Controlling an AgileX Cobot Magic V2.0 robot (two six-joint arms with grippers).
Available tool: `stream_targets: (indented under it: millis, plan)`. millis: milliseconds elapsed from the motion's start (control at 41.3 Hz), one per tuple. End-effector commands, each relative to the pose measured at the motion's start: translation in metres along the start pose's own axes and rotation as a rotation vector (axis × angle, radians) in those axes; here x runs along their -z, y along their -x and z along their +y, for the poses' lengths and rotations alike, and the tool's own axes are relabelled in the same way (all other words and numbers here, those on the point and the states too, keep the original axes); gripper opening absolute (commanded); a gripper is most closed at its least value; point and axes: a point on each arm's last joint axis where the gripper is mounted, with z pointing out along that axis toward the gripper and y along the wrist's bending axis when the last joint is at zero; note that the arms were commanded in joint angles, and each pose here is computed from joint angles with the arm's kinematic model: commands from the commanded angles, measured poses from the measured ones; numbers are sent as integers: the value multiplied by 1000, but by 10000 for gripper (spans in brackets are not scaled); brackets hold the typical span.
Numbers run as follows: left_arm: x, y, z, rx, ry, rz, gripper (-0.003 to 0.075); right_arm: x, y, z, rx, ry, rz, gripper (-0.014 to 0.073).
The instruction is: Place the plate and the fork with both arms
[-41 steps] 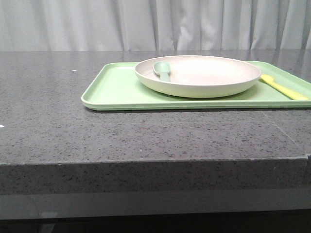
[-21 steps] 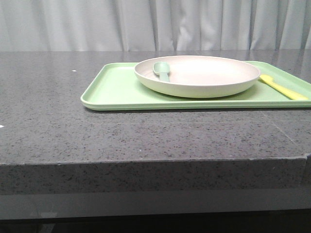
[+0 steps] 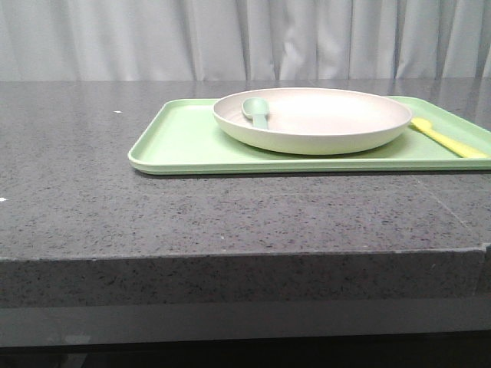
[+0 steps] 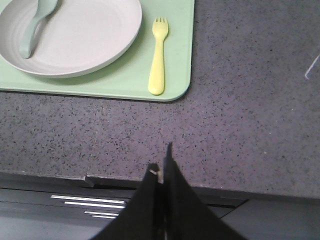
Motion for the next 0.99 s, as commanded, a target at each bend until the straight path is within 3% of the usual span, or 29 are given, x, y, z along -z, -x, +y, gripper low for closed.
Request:
stream_targets:
  millis: [0, 266, 387, 726, 968]
  plan:
    - [3, 13, 0, 9, -3, -94, -18, 4, 10, 0, 11, -8, -73, -68]
    - [4, 9, 0, 10, -4, -119, -18, 4, 10, 0, 11, -8, -73, -68]
    - [3, -7, 5, 48, 55, -172, -18, 4, 10, 0, 11, -8, -74, -68]
    - [-4, -114, 24, 124, 432, -413, -18, 4, 10, 0, 11, -8, -74, -68]
    - [-22, -165, 26, 171, 491, -483, -18, 4, 10, 0, 11, -8, -74, -68]
